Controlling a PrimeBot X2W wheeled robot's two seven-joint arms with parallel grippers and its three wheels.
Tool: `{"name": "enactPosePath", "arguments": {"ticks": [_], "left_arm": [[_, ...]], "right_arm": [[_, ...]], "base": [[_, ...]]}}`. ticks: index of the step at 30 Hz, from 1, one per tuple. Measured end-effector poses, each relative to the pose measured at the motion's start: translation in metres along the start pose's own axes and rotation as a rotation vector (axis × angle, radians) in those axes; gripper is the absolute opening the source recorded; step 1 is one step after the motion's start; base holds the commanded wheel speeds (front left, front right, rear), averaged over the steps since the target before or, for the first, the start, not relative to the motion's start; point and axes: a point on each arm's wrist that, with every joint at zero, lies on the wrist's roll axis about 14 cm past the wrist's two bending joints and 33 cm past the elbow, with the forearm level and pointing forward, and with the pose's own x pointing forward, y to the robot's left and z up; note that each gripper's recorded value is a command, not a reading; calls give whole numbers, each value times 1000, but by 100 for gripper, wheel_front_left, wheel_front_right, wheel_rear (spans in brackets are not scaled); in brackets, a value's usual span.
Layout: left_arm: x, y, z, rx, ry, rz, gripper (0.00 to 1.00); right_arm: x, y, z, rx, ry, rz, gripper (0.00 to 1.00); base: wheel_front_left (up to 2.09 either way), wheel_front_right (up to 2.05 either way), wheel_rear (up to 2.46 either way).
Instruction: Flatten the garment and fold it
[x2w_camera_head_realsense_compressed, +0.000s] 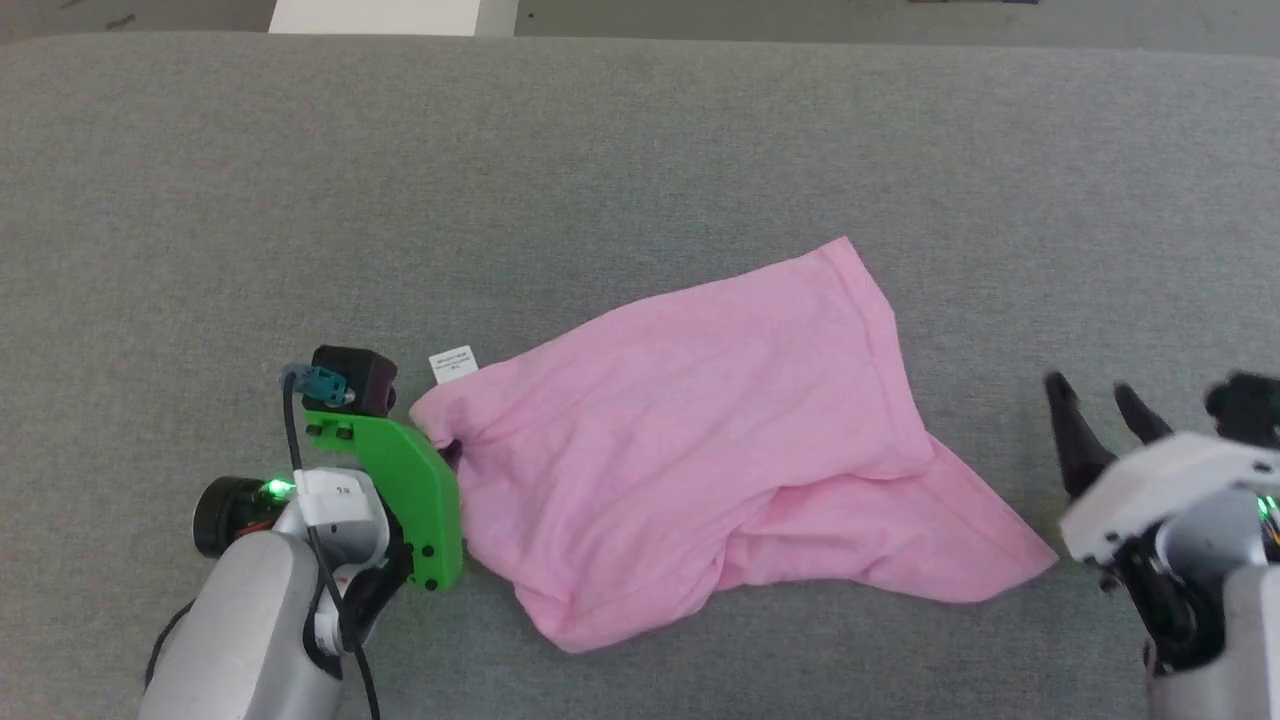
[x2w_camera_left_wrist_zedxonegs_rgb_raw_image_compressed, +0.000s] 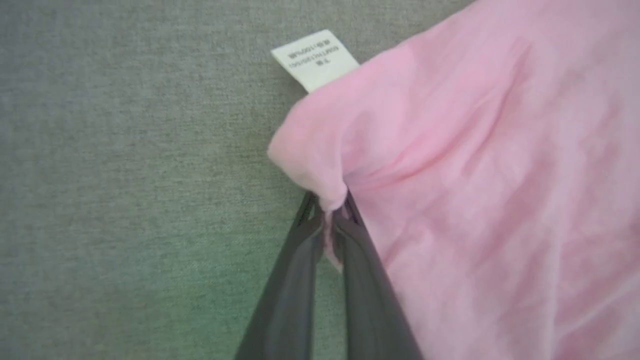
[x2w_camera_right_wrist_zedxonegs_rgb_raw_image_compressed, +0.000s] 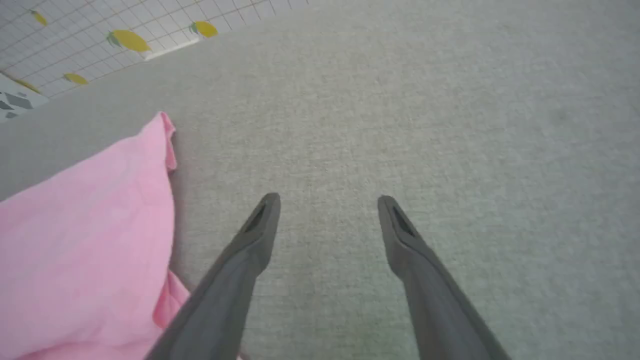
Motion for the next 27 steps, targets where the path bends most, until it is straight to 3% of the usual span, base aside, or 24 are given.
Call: {"name": "enactPosePath", "arguments": {"ticks": [4,5,7,9,13,23,24,25,27], "left_arm": [[-2,-10,9,-16,-42,-39,0],[-2,-16,12,-28,-56,-60,0],[-2,-19,14,-33,-71,-69,0],[-2,-21,15,-35,-76,-75,0],[0,-24,13,-45,-80,-86,0],[3,-15,5,-70,-74,-66,0],[2,-15,6,-70,-76,-66,0],[1,-15,7,-71,-81,-67,0],[-1,-16,11,-71,-101,-71,0]], "right_arm": [[18,61,29,-110,-18,151,100],[26,92,35,-188,17,218,100],[36,112,34,-287,76,241,100],[49,117,29,-407,159,210,100],[71,122,18,-532,281,176,100],[98,129,-22,-637,450,182,100],[98,130,-22,-631,458,187,31],[97,132,-21,-627,456,194,0],[95,135,-20,-612,458,208,0]], "base": [[0,0,0],[0,0,0],[0,0,0],[0,0,0],[0,0,0],[0,0,0],[0,0,0],[0,0,0],[0,0,0]]}}
